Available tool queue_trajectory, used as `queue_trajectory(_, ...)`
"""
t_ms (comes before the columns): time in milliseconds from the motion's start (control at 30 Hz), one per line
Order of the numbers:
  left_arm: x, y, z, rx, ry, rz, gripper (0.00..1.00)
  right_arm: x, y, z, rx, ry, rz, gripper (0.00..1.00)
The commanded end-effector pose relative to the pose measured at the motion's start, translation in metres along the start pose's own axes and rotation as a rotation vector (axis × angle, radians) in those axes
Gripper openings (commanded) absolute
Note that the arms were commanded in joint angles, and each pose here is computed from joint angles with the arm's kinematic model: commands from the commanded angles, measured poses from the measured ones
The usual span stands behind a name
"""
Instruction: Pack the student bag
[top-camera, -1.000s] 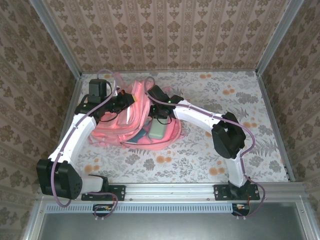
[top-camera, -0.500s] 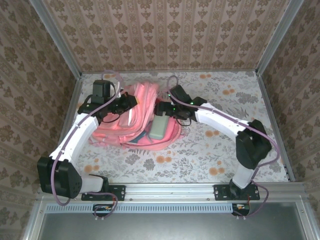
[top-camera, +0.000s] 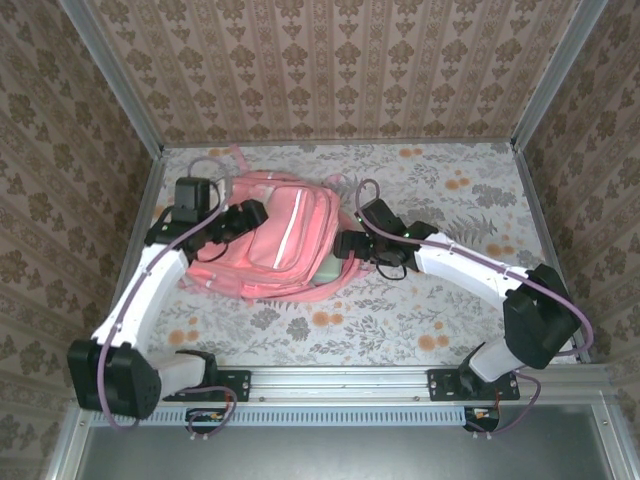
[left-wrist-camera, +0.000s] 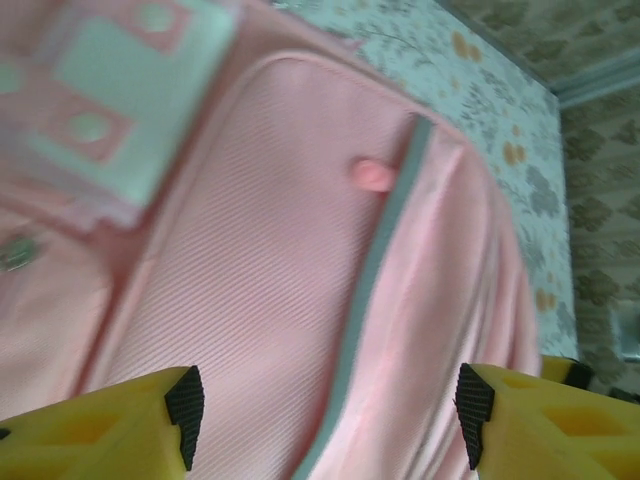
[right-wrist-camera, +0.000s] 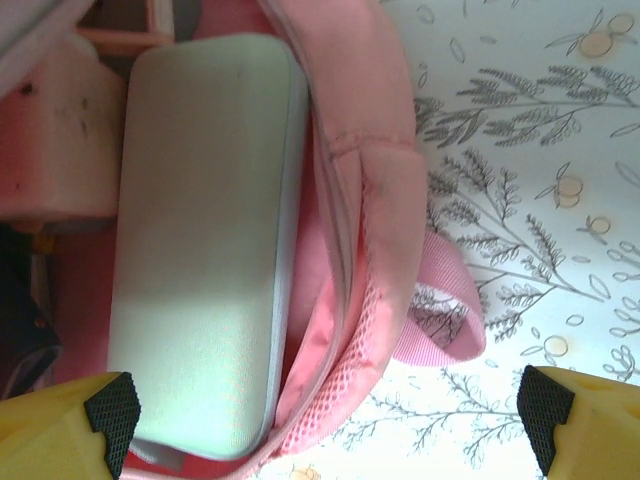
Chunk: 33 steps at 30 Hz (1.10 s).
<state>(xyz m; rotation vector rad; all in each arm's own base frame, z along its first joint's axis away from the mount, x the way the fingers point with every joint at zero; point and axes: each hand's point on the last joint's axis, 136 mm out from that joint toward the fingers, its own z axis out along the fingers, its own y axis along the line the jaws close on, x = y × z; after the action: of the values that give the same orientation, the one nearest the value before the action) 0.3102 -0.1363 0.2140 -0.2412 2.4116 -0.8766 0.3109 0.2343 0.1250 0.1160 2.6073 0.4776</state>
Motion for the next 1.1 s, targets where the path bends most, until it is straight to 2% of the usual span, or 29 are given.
queue_trajectory(0, 0.024, 0.046, -0.017, -0.143, -0.007, -0.114, 0.68, -0.005, 0.012, -0.014, -0.019, -0.068, -0.034, 1.00)
queue_trajectory(133, 0.052, 0.091, -0.037, -0.250, -0.052, -0.261, 0.64, 0.003, 0.018, -0.020, -0.013, -0.087, -0.077, 1.00)
queue_trajectory(300, 0.082, 0.126, -0.045, -0.294, -0.093, -0.418, 0.61, 0.020, 0.045, -0.020, -0.084, -0.072, -0.131, 0.96)
queue_trajectory(500, 0.085, 0.135, -0.019, -0.226, -0.086, -0.465, 0.59, 0.034, 0.072, -0.008, -0.134, -0.027, -0.182, 0.93)
queue_trajectory(633, 0.086, 0.146, -0.008, -0.245, -0.069, -0.458, 0.57, 0.029, 0.088, 0.003, -0.159, -0.019, -0.188, 0.85)
queue_trajectory(800, 0.086, 0.150, 0.008, -0.203, -0.068, -0.490, 0.49, 0.020, 0.091, 0.017, -0.130, 0.000, -0.196, 0.61)
queue_trajectory(900, 0.087, 0.156, 0.013, -0.209, -0.075, -0.492, 0.46, 0.008, 0.083, 0.022, -0.102, -0.005, -0.179, 0.34)
queue_trajectory(1067, 0.078, 0.149, 0.017, -0.188, -0.078, -0.476, 0.48, -0.017, 0.066, 0.031, -0.063, -0.029, -0.158, 0.20)
